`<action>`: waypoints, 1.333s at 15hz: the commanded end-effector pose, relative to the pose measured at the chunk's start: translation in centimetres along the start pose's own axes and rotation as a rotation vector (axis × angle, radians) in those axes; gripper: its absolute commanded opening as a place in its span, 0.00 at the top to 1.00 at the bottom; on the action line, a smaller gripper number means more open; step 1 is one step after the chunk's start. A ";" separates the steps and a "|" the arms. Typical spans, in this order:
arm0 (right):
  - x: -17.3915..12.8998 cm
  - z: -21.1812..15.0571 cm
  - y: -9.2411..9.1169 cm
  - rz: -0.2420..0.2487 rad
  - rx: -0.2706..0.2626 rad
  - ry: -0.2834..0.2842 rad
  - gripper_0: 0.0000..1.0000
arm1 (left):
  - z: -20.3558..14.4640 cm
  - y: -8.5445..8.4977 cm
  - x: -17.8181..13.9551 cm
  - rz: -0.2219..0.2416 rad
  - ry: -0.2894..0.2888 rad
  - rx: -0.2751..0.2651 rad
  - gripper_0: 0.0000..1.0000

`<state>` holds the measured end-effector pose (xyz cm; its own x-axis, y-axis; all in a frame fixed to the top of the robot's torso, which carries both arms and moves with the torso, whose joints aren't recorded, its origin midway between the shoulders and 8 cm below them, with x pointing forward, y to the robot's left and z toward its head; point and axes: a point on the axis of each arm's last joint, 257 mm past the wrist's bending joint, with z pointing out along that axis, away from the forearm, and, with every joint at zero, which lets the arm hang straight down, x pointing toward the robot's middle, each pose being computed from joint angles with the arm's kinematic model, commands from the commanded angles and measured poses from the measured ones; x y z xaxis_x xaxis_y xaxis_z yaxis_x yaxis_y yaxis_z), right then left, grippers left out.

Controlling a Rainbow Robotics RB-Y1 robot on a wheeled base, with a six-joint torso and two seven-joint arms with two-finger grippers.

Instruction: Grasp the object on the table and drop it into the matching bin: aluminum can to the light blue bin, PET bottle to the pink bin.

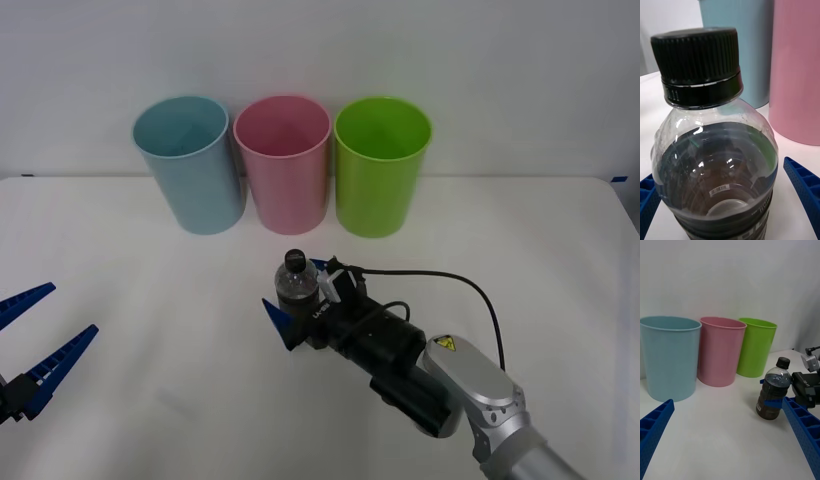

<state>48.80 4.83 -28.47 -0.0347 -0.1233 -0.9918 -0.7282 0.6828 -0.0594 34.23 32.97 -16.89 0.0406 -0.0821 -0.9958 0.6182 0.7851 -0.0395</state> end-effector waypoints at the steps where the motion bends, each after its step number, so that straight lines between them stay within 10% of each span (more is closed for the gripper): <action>1: -0.1 0.2 0.2 0.001 0.001 0.000 0.00 | 0.0 0.0 0.0 0.000 0.000 0.000 0.00; 3: -0.1 0.2 0.2 0.005 0.005 -0.001 0.00 | 0.0 0.0 0.0 0.000 0.000 0.000 0.00; 4: -0.1 0.3 0.4 0.005 0.003 -0.001 0.16 | 0.0 0.0 0.0 0.000 0.000 0.000 0.00; 7: -0.1 0.3 0.5 0.003 0.000 0.000 1.00 | 0.0 0.0 0.0 0.000 0.000 0.000 0.00; 20: -1.9 0.7 1.5 -0.001 -0.021 -0.036 1.00 | 0.0 0.0 0.0 0.000 0.000 0.000 0.00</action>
<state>48.32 6.48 -27.33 -0.0197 -0.1041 -0.9944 -0.7401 0.6703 -0.0555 34.23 32.97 -16.89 0.0406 -0.0820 -0.9958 0.6182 0.7851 -0.0395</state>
